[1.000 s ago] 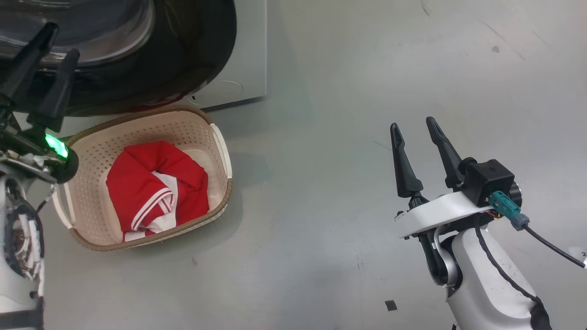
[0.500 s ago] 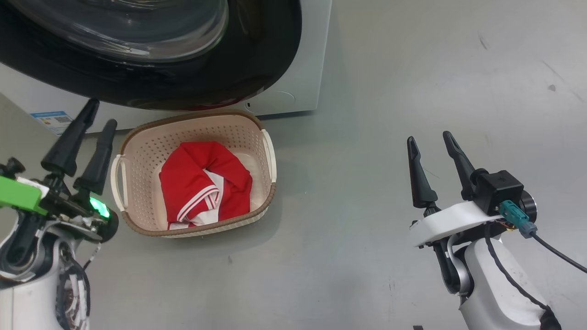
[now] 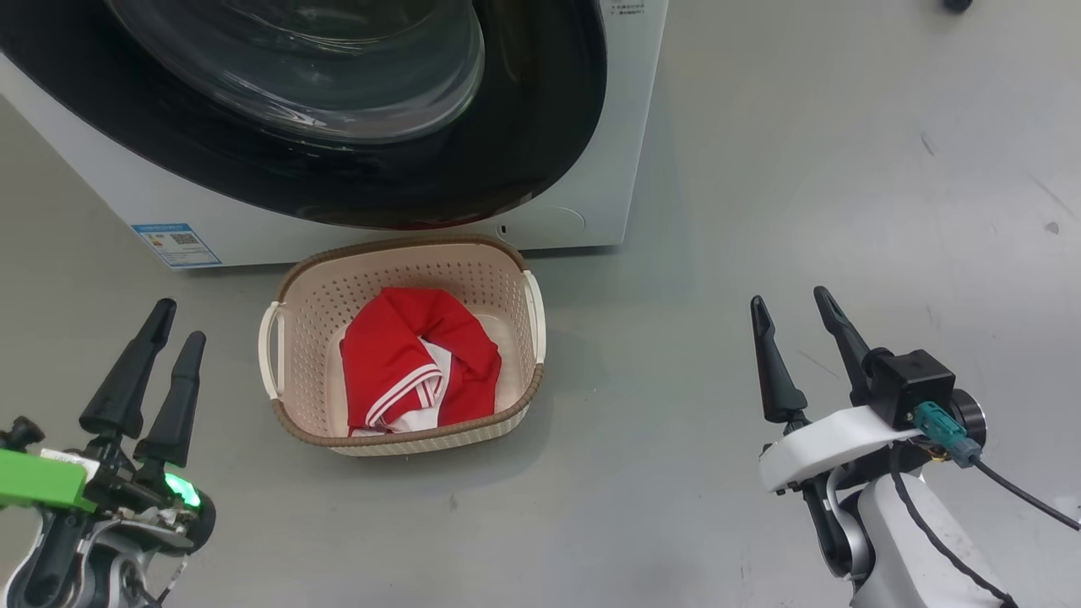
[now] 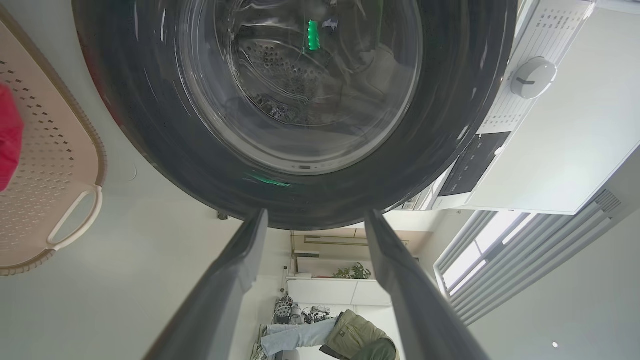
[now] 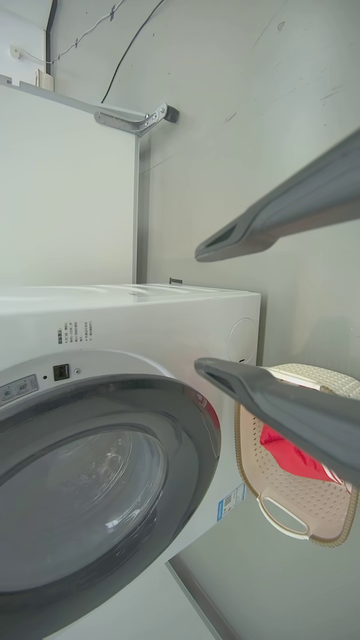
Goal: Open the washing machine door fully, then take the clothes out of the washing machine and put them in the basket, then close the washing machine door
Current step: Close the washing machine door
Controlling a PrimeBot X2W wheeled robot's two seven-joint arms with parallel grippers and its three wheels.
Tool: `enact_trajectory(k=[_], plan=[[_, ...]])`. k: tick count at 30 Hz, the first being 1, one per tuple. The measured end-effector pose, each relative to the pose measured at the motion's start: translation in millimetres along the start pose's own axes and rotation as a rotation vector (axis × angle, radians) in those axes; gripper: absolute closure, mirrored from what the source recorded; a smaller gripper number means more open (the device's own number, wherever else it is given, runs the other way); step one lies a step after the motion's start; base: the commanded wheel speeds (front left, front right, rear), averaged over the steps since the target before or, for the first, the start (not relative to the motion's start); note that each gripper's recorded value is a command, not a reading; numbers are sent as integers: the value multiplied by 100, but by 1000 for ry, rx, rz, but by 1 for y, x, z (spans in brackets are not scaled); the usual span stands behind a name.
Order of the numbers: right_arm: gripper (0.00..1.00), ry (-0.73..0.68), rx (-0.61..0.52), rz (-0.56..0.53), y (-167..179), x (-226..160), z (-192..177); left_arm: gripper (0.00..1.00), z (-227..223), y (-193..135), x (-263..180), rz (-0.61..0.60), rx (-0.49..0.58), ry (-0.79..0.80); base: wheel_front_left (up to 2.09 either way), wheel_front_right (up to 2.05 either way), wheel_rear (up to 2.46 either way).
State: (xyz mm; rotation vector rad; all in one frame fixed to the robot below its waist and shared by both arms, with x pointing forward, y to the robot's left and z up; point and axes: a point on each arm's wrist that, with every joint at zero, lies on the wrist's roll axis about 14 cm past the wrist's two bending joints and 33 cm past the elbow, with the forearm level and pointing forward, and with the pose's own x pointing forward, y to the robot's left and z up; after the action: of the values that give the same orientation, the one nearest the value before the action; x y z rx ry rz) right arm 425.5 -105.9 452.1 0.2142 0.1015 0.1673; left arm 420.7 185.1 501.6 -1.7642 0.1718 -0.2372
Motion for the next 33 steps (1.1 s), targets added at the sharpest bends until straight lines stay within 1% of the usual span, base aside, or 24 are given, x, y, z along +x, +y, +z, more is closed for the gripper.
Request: enact_trajectory(k=[4,8,12,15,16,17,20,23,25,28,31,33], plan=[[0,12,-4,3,1,-7,-3,0,4,-9,-12,3,89,-40,0,0,0],[0,12,-8,4,2,-12,-3,0,6,-19,-20,17,235,-82,0,0,0],[0,-1,-11,10,4,-16,3,0,9,-31,-28,32,443,-144,0,0,0],[0,-17,-15,6,3,-18,8,0,10,-49,-29,10,607,-188,0,0,0],[0,-17,-15,6,3,-18,8,0,10,-49,-29,10,607,-188,0,0,0],[0,-26,-19,3,2,-19,12,0,9,-58,-30,-3,706,-211,0,0,0],[0,-32,-18,-2,1,-22,14,0,5,-63,-34,0,868,-224,0,0,0],[0,-30,-16,-8,-1,-25,13,0,3,-61,-38,17,1031,-227,0,0,0],[0,-37,-16,-9,-1,-25,15,0,4,-60,-41,23,1118,-241,0,0,0],[0,-43,-17,-9,-1,-26,17,0,-1,-55,-45,29,1217,-242,0,0,0],[0,-47,-18,-13,-2,-27,18,0,-5,-43,-51,59,1311,-218,0,0,0],[0,-46,-19,-16,-2,-30,18,0,-6,-34,-55,88,1348,-209,0,0,0]])
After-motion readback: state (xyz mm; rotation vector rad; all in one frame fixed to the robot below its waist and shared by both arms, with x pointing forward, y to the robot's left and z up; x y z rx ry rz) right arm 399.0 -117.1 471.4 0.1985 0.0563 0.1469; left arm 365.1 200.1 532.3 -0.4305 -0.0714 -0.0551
